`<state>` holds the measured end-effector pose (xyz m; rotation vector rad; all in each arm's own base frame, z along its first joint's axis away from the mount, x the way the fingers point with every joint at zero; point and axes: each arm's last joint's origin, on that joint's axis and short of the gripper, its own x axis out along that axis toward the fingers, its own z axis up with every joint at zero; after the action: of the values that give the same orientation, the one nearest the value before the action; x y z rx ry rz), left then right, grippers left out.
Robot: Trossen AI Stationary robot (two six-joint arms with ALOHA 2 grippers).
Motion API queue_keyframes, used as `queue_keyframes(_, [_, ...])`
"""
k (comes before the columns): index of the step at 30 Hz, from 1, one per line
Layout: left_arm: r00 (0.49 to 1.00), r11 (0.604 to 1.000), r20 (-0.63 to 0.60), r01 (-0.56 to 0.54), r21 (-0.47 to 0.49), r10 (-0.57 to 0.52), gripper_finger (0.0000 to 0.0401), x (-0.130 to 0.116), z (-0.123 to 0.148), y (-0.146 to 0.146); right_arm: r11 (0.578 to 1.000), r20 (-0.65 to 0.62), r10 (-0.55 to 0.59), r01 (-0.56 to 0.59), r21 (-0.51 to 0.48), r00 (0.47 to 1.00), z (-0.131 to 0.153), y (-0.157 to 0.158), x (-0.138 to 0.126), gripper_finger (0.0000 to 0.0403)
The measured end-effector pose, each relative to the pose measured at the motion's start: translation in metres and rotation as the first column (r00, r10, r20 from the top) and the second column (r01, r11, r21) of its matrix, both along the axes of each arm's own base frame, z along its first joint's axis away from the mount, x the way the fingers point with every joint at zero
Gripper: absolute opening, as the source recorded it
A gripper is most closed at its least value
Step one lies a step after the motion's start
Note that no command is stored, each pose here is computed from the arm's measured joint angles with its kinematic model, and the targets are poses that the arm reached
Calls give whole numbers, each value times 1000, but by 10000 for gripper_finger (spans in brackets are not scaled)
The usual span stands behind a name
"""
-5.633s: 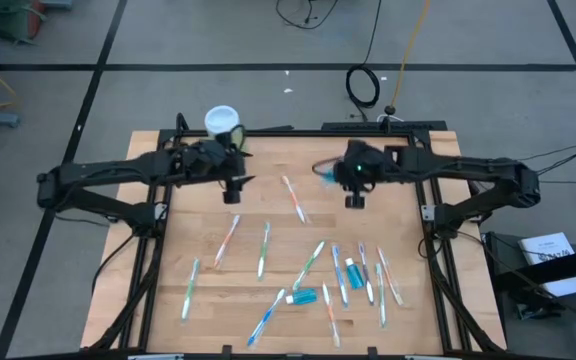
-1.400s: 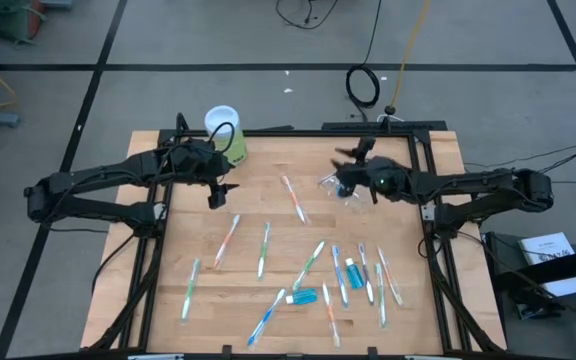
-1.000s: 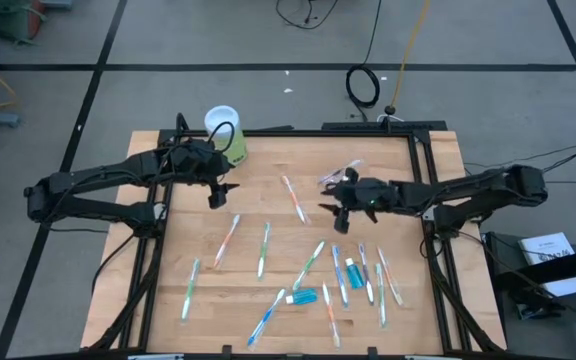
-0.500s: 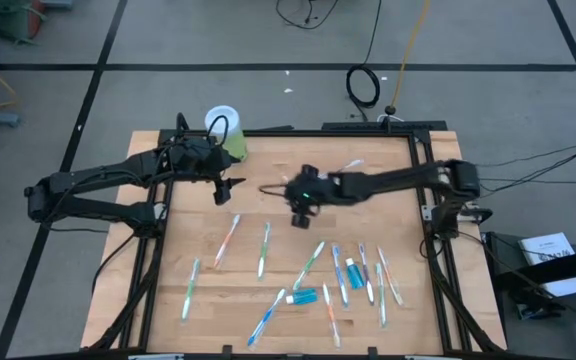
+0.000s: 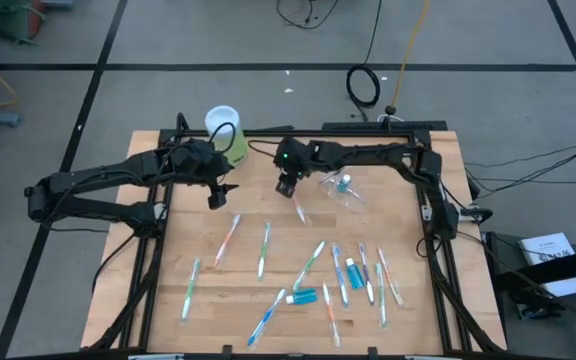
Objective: Pick & Place toothbrushing station
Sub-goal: Put the orange toothbrush into the transparent organizer
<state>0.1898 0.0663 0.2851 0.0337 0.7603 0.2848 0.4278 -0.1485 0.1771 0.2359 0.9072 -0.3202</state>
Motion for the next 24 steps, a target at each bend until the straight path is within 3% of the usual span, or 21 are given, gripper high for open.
queue_keyframes(11, [1000, 1000, 1, -2, -1, 2, 271, 0, 0, 0, 1000, -76, -9, 8, -7, 997, -16, -2, -1, 164])
queue_keyframes(14, [1000, 1000, 2, -3, -2, 3, 271, 0, 0, 0, 999, -100, -35, 31, -45, 994, -17, -3, -3, 150])
queue_keyframes(24, [1000, 1000, 2, -5, -5, 5, 271, 0, 0, 0, 1000, -148, -2, -2, -27, 989, -28, 14, -5, 86])
